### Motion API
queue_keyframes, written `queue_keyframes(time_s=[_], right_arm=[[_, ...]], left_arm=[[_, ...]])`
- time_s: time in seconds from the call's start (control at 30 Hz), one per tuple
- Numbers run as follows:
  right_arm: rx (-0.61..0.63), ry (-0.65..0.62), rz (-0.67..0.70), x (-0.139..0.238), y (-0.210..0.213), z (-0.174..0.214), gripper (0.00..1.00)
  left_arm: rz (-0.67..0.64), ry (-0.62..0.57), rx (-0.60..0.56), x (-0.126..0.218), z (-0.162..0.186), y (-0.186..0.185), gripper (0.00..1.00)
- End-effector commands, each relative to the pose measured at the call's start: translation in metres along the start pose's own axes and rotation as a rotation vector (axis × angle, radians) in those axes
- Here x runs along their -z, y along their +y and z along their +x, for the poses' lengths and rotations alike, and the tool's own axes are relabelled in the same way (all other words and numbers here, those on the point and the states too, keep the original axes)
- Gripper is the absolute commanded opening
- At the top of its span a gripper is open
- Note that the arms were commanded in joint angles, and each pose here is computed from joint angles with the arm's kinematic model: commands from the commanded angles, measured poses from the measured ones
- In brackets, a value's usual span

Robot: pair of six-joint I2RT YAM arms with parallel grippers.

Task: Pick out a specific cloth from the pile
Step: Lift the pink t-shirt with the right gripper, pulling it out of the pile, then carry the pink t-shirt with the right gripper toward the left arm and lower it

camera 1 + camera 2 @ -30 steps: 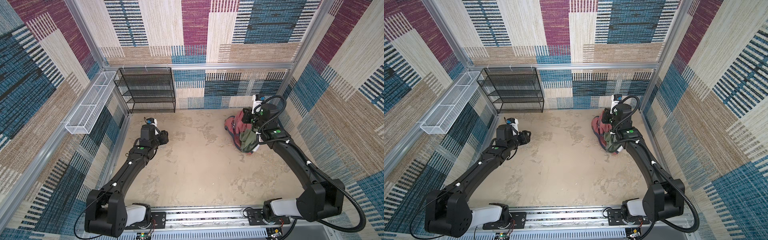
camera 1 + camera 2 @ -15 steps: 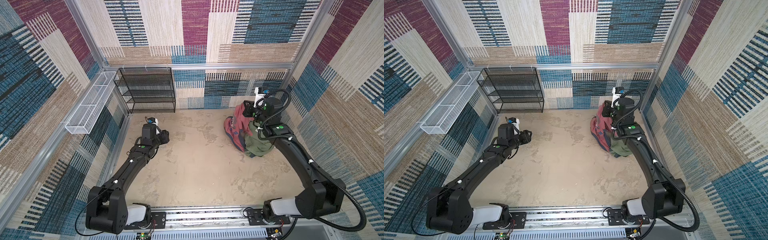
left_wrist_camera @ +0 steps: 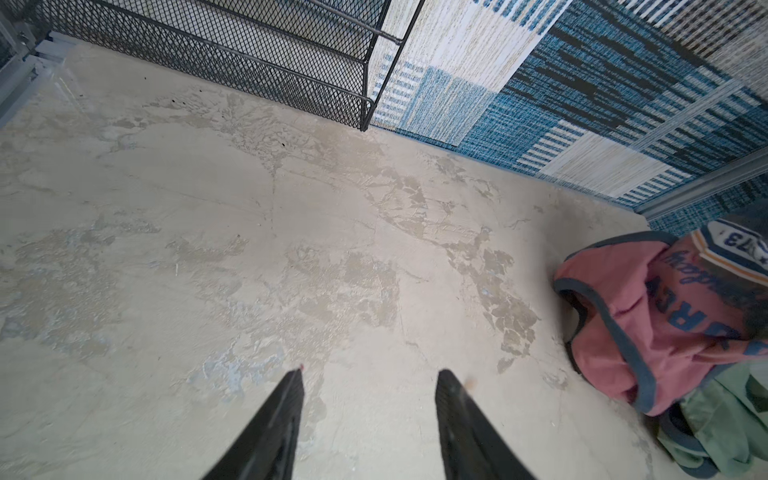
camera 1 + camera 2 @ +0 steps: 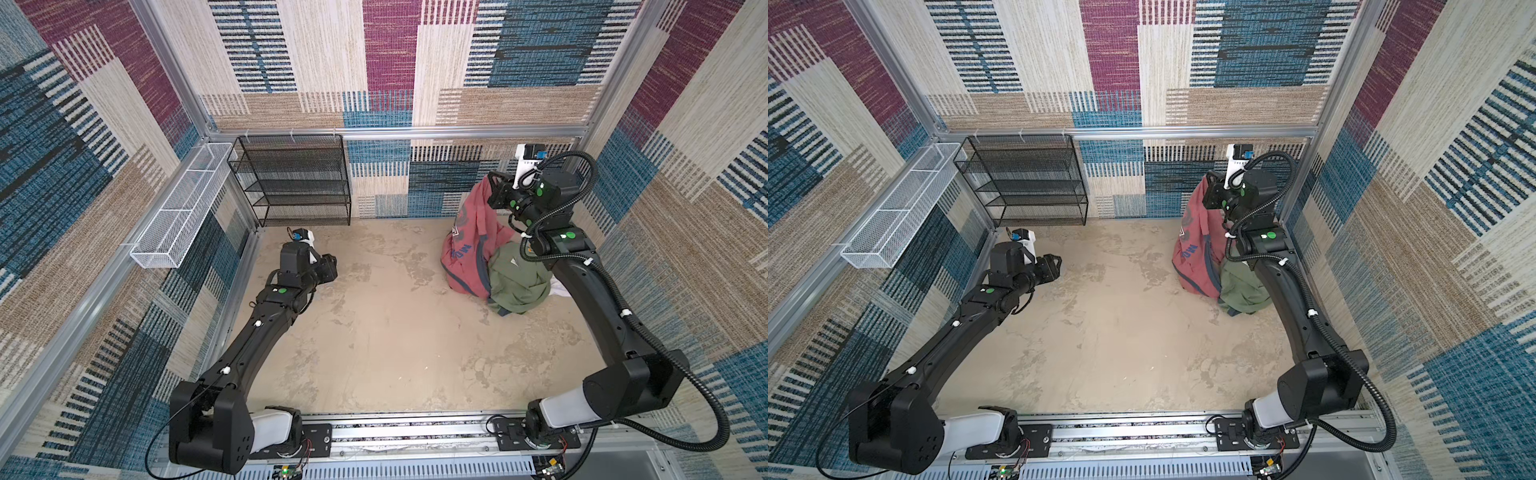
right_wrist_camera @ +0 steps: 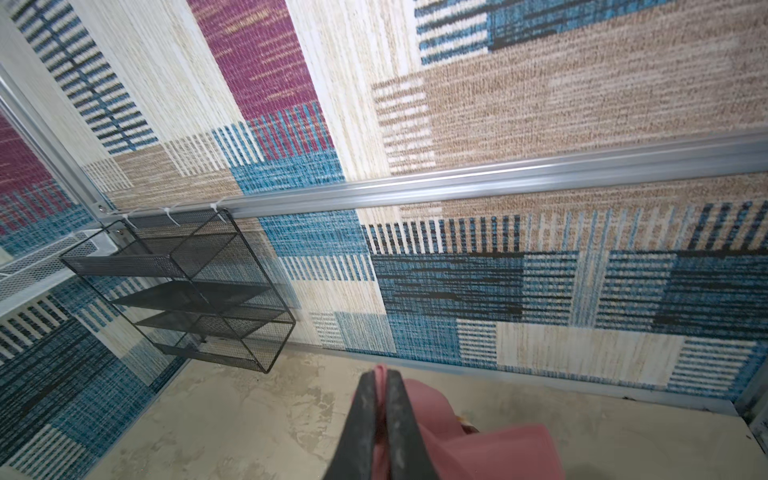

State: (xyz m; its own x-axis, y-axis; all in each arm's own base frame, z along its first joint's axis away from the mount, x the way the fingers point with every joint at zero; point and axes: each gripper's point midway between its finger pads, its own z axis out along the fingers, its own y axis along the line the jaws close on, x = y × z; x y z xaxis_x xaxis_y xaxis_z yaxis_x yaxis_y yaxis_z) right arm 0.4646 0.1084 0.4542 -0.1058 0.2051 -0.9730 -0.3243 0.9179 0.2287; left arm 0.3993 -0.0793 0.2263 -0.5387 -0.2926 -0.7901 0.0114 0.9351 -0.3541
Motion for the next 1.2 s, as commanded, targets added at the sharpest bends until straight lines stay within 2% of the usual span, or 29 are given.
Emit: queue_keyframes(time_s=[0.0,0.3,0.63,0.8,1.17], right_arm=[[-0.001,-0.053,-0.092,0.001,0.02,-0.025,0.0],[-0.012,-0.068,-0.28,0.001,0.059,-0.057,0.0],[0.059,-0.072,-0.443,-0.004,0.136,-0.081,0.0],[0.068,-0.051,-0.576,-0.005,0.182,-0.077,0.0],[0.068,-0.014,-0.757,-0.016,0.263,-0.051,0.0]], left_arm=[[-0.02,-0.017,-0.011,0.008,-0.005,0.002,0.55],[-0.032,-0.041,-0.023,0.026,-0.01,0.003,0.55],[-0.045,-0.066,-0.031,0.049,-0.015,0.004,0.55],[-0.094,-0.07,-0.036,0.067,-0.017,0.011,0.55],[-0.183,-0.081,-0.038,0.119,-0.027,0.019,0.55]])
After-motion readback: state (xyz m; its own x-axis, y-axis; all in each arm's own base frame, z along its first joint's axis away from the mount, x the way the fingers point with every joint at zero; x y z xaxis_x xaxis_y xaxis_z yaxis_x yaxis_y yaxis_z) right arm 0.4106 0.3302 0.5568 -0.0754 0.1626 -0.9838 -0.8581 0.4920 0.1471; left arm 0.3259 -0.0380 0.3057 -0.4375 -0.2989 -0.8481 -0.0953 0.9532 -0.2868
